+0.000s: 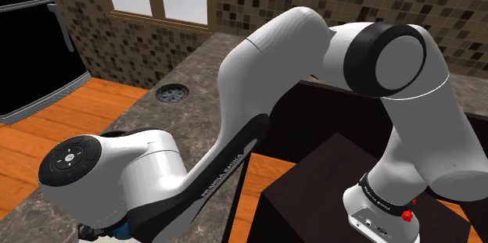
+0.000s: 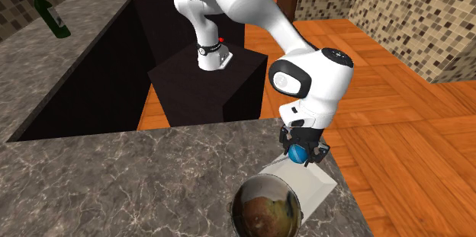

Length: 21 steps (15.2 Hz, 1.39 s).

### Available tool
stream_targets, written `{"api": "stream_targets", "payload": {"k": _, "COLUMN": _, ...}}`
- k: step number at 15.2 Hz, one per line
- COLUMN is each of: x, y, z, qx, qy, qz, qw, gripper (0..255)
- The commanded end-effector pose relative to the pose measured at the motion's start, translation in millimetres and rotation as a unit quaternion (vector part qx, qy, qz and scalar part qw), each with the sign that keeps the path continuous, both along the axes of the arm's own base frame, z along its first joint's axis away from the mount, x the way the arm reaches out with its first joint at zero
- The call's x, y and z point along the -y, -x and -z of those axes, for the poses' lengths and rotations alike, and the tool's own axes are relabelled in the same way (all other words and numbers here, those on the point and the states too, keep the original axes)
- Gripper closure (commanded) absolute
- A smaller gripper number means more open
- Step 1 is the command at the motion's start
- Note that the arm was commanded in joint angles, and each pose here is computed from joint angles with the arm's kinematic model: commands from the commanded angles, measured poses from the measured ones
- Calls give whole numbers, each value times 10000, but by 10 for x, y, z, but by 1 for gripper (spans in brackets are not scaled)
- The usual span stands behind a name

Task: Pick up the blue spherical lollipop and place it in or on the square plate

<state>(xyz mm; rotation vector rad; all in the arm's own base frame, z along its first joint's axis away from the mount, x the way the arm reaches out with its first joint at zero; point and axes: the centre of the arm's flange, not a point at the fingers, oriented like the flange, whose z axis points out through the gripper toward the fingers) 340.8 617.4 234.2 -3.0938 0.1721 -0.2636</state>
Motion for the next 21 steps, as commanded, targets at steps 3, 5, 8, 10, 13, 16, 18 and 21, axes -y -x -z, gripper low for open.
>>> {"api": "stream_targets", "payload": {"k": 3, "x": -61, "y": -35, "z": 209, "qx": 7, "qy": -8, "qz": -3, "qw": 10000, "gripper": 255}}
{"api": "stream_targets", "payload": {"k": 5, "x": -61, "y": -35, "z": 315, "qx": 7, "qy": -8, "qz": -3, "qw": 10000, "gripper": 255}}
{"api": "stream_targets", "payload": {"k": 8, "x": -61, "y": -35, "z": 360, "qx": 7, "qy": -8, "qz": -3, "qw": 10000, "gripper": 255}}
{"api": "stream_targets", "payload": {"k": 10, "x": -61, "y": -35, "z": 360, "qx": 7, "qy": -8, "qz": -3, "qw": 10000, "gripper": 255}}
{"api": "stream_targets", "payload": {"k": 13, "x": -61, "y": -35, "z": 360, "qx": 7, "qy": -8, "qz": -3, "qw": 10000, "gripper": 255}}
{"api": "stream_targets", "payload": {"k": 16, "x": -61, "y": -35, "z": 360, "qx": 7, "qy": -8, "qz": -3, "qw": 10000, "gripper": 0}}
{"api": "stream_targets", "payload": {"k": 18, "x": -61, "y": -35, "z": 360, "qx": 7, "qy": -8, "qz": -3, "qw": 10000, "gripper": 0}}
{"api": "stream_targets", "payload": {"k": 21, "x": -55, "y": 10, "z": 100, "qx": 7, "qy": -8, "qz": -3, "qw": 10000, "gripper": 0}}
